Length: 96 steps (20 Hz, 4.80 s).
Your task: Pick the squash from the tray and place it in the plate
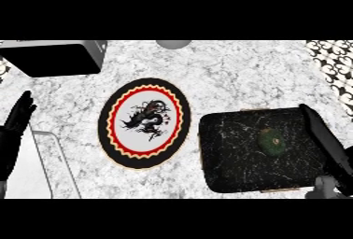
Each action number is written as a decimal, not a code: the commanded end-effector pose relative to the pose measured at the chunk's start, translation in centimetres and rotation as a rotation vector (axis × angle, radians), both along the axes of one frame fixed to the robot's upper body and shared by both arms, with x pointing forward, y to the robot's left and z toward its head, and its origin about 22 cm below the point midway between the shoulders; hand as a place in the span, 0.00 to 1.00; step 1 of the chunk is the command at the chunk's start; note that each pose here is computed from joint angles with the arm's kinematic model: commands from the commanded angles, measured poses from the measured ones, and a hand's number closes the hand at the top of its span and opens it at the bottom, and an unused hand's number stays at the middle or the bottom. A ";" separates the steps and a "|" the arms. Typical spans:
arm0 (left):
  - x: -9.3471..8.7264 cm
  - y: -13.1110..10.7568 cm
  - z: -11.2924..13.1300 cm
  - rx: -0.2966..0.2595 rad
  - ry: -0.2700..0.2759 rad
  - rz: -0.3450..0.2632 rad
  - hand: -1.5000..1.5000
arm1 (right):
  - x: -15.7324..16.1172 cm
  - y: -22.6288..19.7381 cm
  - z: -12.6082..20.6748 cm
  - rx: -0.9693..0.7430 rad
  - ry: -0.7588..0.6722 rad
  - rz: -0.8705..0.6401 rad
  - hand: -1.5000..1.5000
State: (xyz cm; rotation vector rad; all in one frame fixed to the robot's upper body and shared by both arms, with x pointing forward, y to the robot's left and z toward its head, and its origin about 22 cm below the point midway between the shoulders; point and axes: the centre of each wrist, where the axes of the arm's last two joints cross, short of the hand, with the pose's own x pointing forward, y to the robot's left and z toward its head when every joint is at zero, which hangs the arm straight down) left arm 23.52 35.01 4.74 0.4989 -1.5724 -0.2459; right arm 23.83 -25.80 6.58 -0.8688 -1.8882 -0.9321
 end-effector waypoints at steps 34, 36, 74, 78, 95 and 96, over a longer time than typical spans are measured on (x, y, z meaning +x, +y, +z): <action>-1.2 -2.0 -4.6 0.014 0.074 -0.059 0.50 | -10.3 -3.0 -0.3 0.019 1.181 0.352 0.00; -0.5 -1.9 -4.5 -0.002 0.083 -0.076 0.50 | -8.4 -3.3 -0.6 0.021 1.200 0.345 0.00; 0.4 -2.6 -3.0 0.010 0.038 -0.119 0.50 | 0.0 -3.7 -5.7 -0.578 1.377 0.620 1.00; 2.0 -3.4 -2.0 0.016 0.032 -0.142 0.50 | 2.1 -6.1 -3.1 -0.929 1.460 0.708 1.00; -0.9 -2.7 -4.2 0.011 0.065 -0.046 0.50 | 9.6 -3.7 4.8 -1.177 0.800 0.494 1.00; -0.8 -1.4 -3.6 0.014 0.068 -0.037 0.50 | 9.5 -2.6 4.5 -1.212 0.741 0.512 1.00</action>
